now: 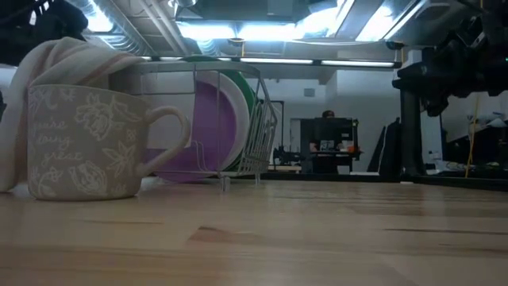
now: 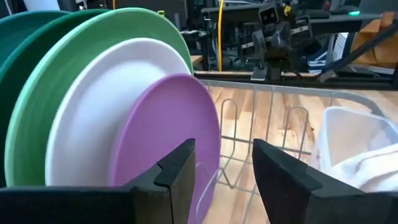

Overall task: Sort dishes
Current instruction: Return to Home Position

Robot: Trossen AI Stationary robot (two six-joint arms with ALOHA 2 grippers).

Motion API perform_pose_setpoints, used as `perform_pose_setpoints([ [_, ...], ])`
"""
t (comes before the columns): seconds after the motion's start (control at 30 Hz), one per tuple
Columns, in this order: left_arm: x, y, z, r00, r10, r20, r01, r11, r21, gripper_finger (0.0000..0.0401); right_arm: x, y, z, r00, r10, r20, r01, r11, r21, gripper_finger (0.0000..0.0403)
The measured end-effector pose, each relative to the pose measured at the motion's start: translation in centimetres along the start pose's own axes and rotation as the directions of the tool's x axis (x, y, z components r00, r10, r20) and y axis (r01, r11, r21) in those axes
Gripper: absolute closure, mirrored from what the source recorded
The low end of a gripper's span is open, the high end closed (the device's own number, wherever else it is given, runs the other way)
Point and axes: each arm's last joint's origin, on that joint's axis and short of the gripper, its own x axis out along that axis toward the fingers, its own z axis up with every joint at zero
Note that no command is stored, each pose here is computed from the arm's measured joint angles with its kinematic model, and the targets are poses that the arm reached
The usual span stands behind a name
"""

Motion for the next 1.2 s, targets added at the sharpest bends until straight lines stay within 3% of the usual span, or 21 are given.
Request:
perform_pose_setpoints([
  [0.3, 0.14, 0.09, -0.64, 0.998, 0.057, -0.032, -0.057, 0.998, -0.011, 0.0253, 0.01, -0.02, -0.08, 1.000, -0.001, -0.005, 0.001, 1.000, -0.001, 0.0281],
  [1.2, 0.11, 0.10, -0.86, 0.997, 0.059, -0.056, -0.060, 0.998, -0.027, 0.0253, 0.02, -0.04, -0.16, 1.000, -0.002, -0.008, 0.002, 1.000, -0.002, 0.0281],
])
